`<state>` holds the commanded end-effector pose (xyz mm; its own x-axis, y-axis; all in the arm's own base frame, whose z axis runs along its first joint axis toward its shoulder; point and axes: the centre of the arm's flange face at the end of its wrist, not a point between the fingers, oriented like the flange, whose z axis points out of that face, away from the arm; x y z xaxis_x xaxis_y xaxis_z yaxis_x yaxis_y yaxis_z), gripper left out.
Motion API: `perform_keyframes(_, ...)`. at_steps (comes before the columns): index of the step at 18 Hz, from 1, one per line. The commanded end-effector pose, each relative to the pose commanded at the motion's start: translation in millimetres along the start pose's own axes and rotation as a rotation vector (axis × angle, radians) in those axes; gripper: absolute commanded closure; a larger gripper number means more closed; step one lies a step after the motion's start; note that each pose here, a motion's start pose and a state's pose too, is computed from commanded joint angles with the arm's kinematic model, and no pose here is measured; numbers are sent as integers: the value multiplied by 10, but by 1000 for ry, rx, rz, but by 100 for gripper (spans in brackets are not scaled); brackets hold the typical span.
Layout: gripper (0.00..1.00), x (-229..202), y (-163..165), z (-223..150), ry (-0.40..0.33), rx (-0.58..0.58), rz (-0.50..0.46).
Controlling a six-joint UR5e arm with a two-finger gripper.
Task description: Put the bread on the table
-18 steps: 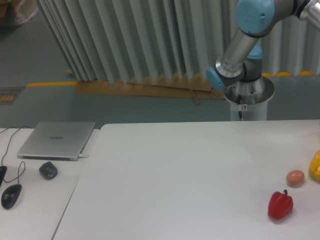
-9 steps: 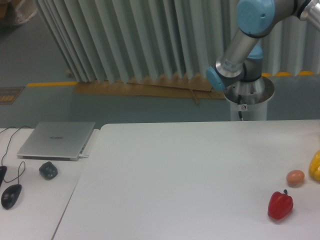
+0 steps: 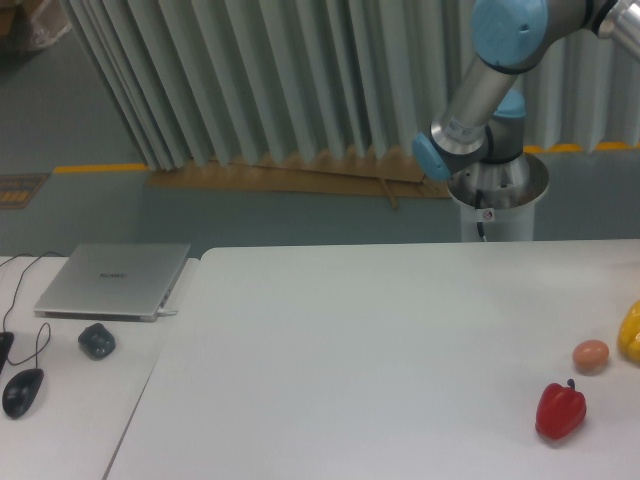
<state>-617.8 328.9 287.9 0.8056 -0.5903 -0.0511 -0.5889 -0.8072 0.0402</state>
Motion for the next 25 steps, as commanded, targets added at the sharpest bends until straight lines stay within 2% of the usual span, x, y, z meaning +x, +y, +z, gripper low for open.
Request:
perform_keyframes(3, 80, 32, 20, -32, 4, 4, -3)
perform_keyframes(7, 80, 116, -15, -239, 13, 72, -20)
perform_keyframes(16, 80, 260, -22, -421, 55, 99, -35)
perform_keyframes(20, 80, 389, -59, -622, 76, 174, -51)
perform_keyframes(25, 80, 552, -78, -880, 100, 186, -59)
